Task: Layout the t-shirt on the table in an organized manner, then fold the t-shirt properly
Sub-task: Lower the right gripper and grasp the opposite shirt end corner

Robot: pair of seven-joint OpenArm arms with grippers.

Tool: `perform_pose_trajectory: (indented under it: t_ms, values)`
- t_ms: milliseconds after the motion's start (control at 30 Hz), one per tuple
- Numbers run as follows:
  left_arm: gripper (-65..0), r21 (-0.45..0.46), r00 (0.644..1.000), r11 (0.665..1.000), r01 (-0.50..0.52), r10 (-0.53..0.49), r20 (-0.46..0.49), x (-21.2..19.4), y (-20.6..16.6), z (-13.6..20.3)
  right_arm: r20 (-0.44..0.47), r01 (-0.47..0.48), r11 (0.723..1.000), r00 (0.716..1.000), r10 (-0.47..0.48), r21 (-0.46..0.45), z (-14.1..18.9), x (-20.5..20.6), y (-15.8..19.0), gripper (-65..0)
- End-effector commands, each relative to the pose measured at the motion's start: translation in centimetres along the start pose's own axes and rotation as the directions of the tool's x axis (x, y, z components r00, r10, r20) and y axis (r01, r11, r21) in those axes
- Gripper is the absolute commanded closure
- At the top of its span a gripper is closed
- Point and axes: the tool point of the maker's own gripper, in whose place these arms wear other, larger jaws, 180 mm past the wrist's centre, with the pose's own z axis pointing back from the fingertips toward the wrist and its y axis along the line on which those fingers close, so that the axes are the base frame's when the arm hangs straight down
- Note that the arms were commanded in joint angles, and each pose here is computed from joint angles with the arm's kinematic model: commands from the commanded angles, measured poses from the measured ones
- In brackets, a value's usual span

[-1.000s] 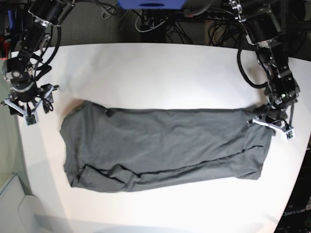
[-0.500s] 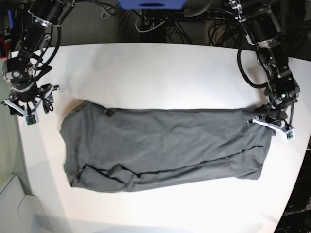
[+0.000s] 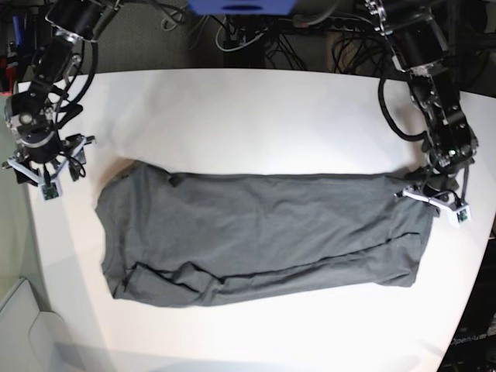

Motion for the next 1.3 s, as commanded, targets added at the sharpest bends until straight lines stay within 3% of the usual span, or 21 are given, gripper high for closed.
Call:
perform_pose_trajectory:
  t_ms: [0,400,667,1267]
  values:
    - [-0.2,-0.003,0.998,1.0,0.007,-0.007,0.06,1.9,0.1,0.3,0.042,-0.001,1.0,0.999,0.002,-0.02,0.1,1.3,-0.8,-42.3]
    - [-0.2,-0.007,0.998,1.0,0.011,-0.01,0.062,1.8,-0.1,0.4,-0.021,0.04,0.997,0.999,-0.038,0.072,-2.3,-0.7,1.9,-42.3]
    - [-0.2,-0.002,0.998,1.0,0.007,-0.007,0.057,1.7,0.1,0.4,0.044,-0.093,0.972,0.995,0.085,0.218,-2.9,2.4,8.1,-42.3]
    - [-0.2,-0.002,0.998,1.0,0.007,-0.007,0.057,1.8,0.2,0.4,0.127,-0.157,0.942,0.984,0.124,0.297,-4.2,6.8,11.8,-42.3]
